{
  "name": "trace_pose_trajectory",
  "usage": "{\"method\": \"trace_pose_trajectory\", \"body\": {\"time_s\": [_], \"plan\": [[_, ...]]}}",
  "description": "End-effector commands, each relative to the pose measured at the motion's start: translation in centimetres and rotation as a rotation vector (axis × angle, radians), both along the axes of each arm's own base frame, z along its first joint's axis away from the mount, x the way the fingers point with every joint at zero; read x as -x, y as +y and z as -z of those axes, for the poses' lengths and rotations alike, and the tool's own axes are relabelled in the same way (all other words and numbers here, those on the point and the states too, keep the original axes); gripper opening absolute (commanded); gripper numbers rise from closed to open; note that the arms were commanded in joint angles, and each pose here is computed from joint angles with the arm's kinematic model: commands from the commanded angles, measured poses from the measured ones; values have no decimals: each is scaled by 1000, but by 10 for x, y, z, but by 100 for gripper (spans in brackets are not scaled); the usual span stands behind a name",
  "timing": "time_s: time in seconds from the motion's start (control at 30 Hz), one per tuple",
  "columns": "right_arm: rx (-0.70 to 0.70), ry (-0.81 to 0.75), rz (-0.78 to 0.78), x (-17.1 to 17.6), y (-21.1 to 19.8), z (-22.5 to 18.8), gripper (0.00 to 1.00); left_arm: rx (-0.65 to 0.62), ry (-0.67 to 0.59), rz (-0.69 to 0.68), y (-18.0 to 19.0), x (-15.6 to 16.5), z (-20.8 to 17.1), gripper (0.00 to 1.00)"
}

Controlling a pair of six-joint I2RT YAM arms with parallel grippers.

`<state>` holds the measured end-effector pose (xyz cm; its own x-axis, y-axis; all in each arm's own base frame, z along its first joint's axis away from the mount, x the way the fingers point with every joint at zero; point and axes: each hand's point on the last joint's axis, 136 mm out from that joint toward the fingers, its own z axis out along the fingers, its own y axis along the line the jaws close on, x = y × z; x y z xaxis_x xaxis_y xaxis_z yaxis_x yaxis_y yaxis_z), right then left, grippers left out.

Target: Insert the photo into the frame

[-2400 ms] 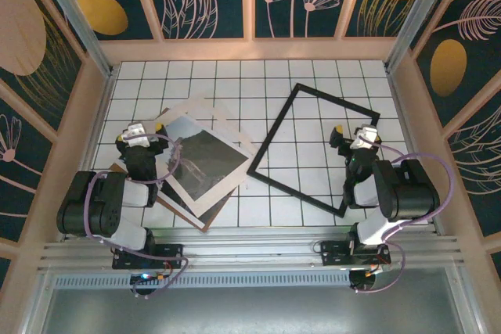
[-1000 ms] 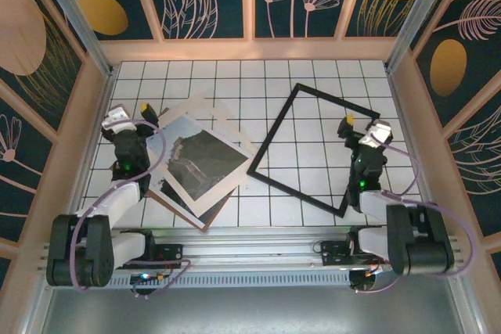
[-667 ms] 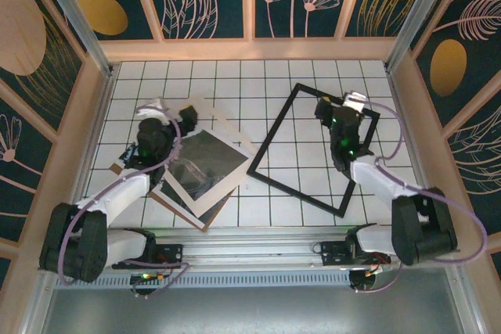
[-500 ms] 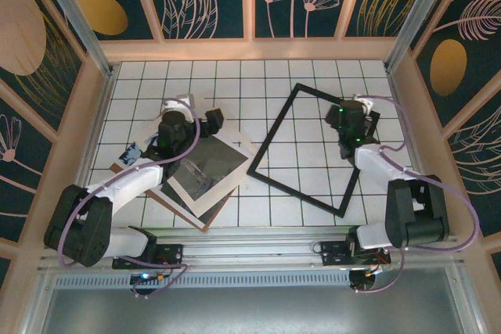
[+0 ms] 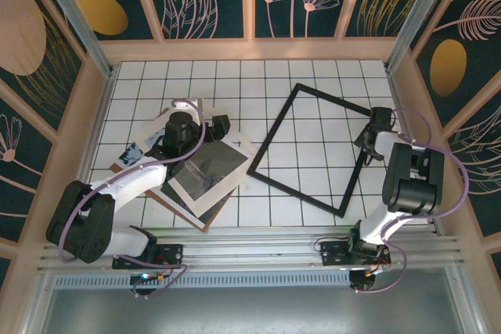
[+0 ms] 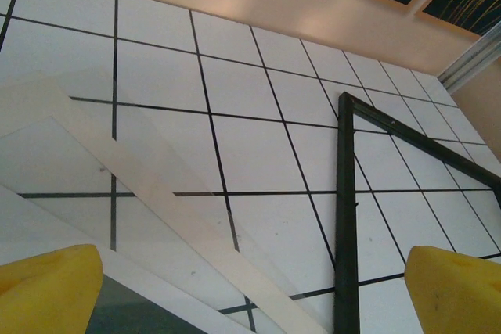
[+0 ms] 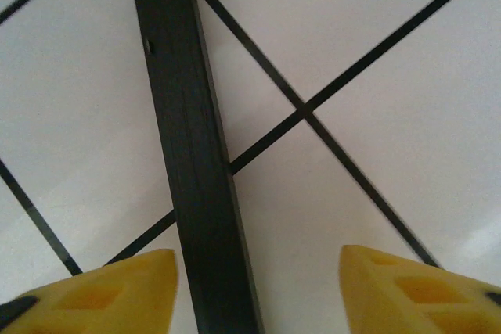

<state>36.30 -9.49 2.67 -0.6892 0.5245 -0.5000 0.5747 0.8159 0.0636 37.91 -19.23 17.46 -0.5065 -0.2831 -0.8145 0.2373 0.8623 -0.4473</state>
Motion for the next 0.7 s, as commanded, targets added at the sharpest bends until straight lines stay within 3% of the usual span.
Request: {"method": "trace_pose_trajectory", "body": {"time_s": [0.0, 0.43, 0.67], "plan": [[-38, 19, -49, -6, 5, 2, 49, -11, 6, -8, 2, -1, 1, 99], [-57, 11, -142, -30, -2, 3, 12, -33, 21, -29, 6, -1, 5, 99], [-47, -77, -328, -61, 6, -14, 5, -46, 30, -44, 11, 2, 5, 99]]}}
